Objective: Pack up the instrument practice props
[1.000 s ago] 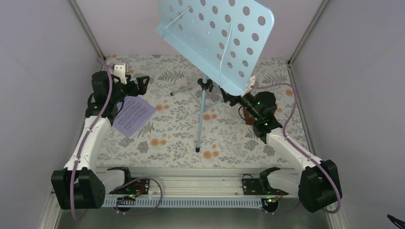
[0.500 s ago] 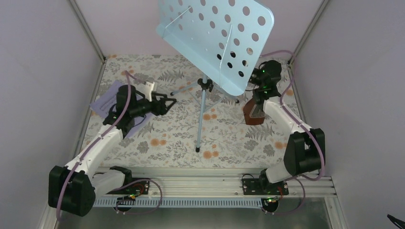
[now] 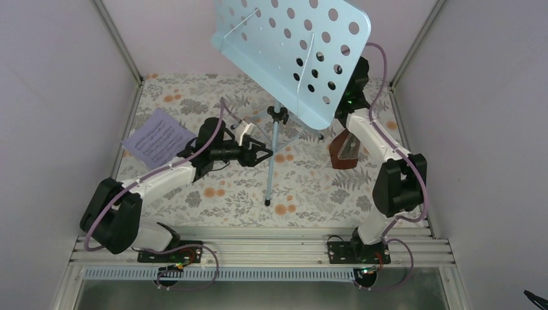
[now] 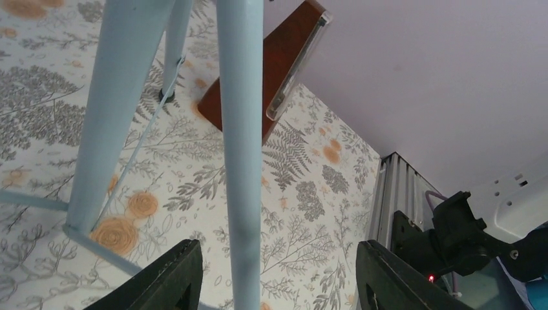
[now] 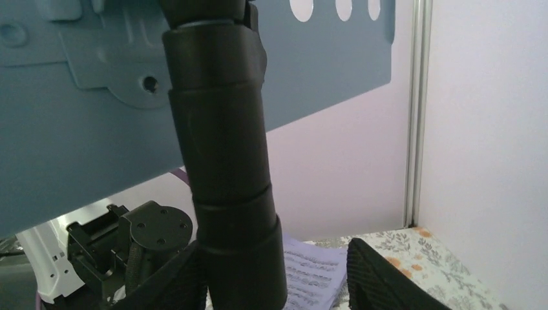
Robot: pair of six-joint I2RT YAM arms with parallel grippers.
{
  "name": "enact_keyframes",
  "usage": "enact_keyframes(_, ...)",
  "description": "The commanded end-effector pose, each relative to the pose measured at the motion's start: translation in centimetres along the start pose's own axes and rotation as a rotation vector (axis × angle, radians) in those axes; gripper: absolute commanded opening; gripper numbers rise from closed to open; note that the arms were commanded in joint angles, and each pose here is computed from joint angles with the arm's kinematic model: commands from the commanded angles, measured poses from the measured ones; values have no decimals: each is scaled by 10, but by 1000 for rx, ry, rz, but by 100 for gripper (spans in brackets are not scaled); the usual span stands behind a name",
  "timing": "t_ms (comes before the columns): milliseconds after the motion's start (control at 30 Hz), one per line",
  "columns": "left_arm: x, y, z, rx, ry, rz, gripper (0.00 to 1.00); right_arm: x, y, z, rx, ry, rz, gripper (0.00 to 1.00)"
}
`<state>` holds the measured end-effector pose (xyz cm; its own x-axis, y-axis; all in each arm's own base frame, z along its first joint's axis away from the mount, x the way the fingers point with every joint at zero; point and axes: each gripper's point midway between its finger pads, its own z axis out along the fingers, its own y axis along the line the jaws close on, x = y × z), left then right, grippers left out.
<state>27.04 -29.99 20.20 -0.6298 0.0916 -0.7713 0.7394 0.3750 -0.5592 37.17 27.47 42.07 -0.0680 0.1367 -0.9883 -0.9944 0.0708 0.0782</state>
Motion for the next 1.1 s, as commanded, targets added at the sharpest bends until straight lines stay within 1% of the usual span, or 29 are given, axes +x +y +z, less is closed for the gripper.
enact_keyframes(0,-28,-21,10,91,-56,87,59,2,5,14,-78,31,6,45)
enact_keyframes(67,-30,-21,16,101,-49,93,53,2,5,17,-95,36,9,36)
enact_keyframes(200,-32,-23,25,110,-44,103,40,3,11,21,-117,44,13,23)
enact_keyframes(267,-34,-23,26,103,-52,110,31,7,12,20,-117,51,19,13)
enact_keyframes(333,-35,-21,27,89,-61,113,19,12,14,19,-114,58,24,5)
enact_keyframes(400,-36,-19,27,78,-66,115,8,18,17,17,-110,63,34,4)
enact_keyframes(467,-38,-19,27,68,-73,119,3,23,22,14,-109,67,42,4)
enact_keyframes(533,-42,-20,26,58,-93,131,2,32,25,12,-102,74,58,4)
enact_keyframes(600,-51,-25,21,55,-131,156,2,30,34,10,-97,73,46,4)
enact_keyframes(767,-83,-47,3,46,-237,229,2,42,43,8,-82,103,63,4)
enact_keyframes(933,-106,-68,-15,48,-328,283,2,52,54,8,-89,116,72,4)
enact_keyframes(1067,-112,-78,-22,56,-351,301,2,63,56,8,-73,130,91,4)
